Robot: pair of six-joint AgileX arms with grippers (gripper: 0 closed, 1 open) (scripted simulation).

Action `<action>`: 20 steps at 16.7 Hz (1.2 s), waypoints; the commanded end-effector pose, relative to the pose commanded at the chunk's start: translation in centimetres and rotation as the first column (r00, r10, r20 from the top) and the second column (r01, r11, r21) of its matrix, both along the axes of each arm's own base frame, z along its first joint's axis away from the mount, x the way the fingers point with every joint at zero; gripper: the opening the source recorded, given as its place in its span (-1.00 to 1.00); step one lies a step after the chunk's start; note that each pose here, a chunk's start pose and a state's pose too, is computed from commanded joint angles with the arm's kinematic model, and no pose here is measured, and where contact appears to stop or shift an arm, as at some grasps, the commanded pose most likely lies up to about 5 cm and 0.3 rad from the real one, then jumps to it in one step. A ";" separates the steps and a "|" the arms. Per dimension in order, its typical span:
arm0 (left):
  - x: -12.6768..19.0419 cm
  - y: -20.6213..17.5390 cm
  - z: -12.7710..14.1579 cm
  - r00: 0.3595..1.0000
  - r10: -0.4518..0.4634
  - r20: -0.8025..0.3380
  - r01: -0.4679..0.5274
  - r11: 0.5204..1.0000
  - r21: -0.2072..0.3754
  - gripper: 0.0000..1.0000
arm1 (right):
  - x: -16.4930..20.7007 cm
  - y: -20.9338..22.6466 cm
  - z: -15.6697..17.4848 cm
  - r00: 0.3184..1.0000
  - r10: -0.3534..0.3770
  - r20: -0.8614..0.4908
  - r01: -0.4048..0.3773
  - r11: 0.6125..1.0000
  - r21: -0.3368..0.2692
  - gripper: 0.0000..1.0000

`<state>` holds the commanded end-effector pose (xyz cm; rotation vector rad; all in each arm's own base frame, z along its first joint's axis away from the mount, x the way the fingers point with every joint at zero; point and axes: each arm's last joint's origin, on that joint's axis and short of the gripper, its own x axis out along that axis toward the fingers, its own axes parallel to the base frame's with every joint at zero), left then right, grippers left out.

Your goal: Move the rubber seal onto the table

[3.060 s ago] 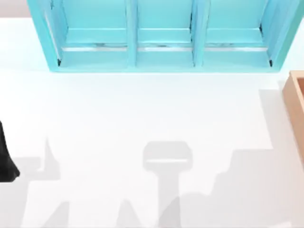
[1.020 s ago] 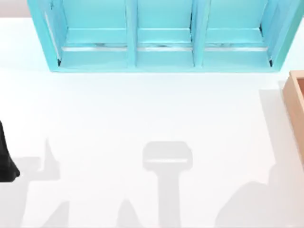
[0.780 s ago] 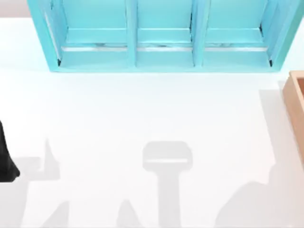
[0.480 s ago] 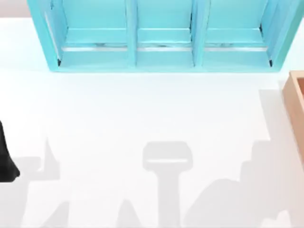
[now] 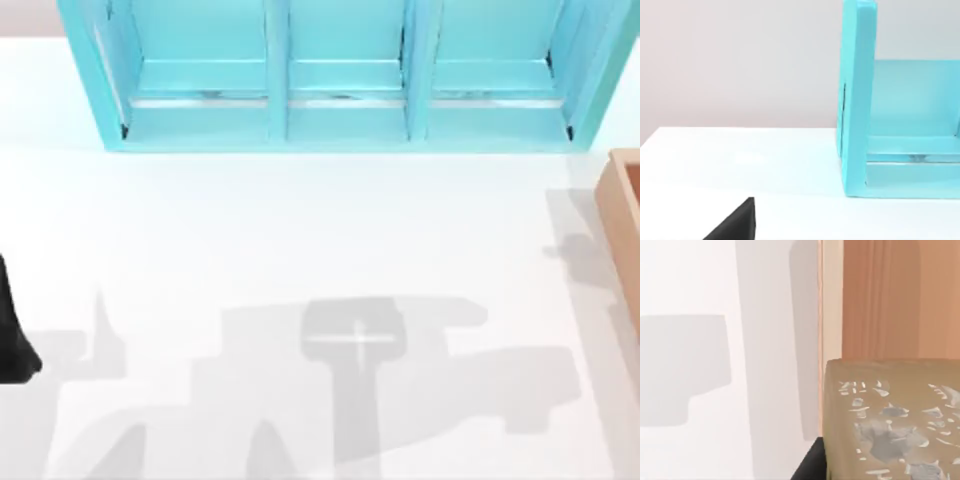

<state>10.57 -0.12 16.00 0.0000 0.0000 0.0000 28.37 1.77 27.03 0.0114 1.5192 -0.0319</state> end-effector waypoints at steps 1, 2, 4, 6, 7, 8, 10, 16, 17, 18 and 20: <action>0.0 0.0 0.0 1.000 0.000 0.000 0.000 1.000 0.000 1.00 | -0.4 1.1 0.8 1.000 0.006 -0.010 -0.006 1.000 0.004 -1.00; 0.0 0.0 0.0 1.000 0.000 0.000 0.000 1.000 0.000 1.00 | -0.8 2.0 1.4 1.000 0.011 -0.022 -0.011 1.000 0.007 -1.00; 0.0 0.0 0.0 1.000 0.000 0.000 0.000 1.000 0.000 1.00 | -1.3 3.3 2.1 0.999 0.019 -0.042 -0.018 1.000 0.011 -1.00; 0.0 0.0 0.0 1.000 0.000 0.000 0.000 1.000 0.000 1.00 | -1.5 3.6 2.3 0.999 0.021 -0.048 -0.020 1.000 0.012 -1.00; 0.0 0.0 0.0 1.000 0.000 0.000 0.000 1.000 0.000 1.00 | -1.5 3.6 2.3 0.999 0.021 -0.048 -0.020 1.000 0.012 -1.00; 0.0 0.0 0.0 1.000 0.000 0.000 0.000 1.000 0.000 1.00 | -1.5 3.6 2.3 0.999 0.021 -0.048 -0.020 1.000 0.012 -1.00; 0.0 0.0 0.0 1.000 0.000 0.000 0.000 1.000 0.000 1.00 | -1.3 3.5 2.1 0.999 0.016 -0.052 -0.016 1.000 0.012 -1.00; 0.0 0.0 0.0 1.000 0.000 0.000 0.000 1.000 0.000 1.00 | 3.6 9.5 -0.5 0.999 0.022 -0.045 -0.022 1.000 0.012 -1.00; 0.0 0.0 0.0 1.000 0.000 0.000 0.000 1.000 0.000 1.00 | 4.8 11.3 -1.9 0.998 0.022 -0.058 -0.022 1.000 0.008 -1.00; 0.0 0.0 0.0 1.000 0.000 0.000 0.000 1.000 0.000 1.00 | 5.9 13.1 -3.5 0.997 0.021 -0.069 -0.021 1.000 0.003 -1.00; 0.0 0.0 0.0 1.000 0.000 0.000 0.000 1.000 0.000 1.00 | 7.2 16.6 -6.1 0.997 0.019 -0.074 -0.019 1.000 0.000 -1.00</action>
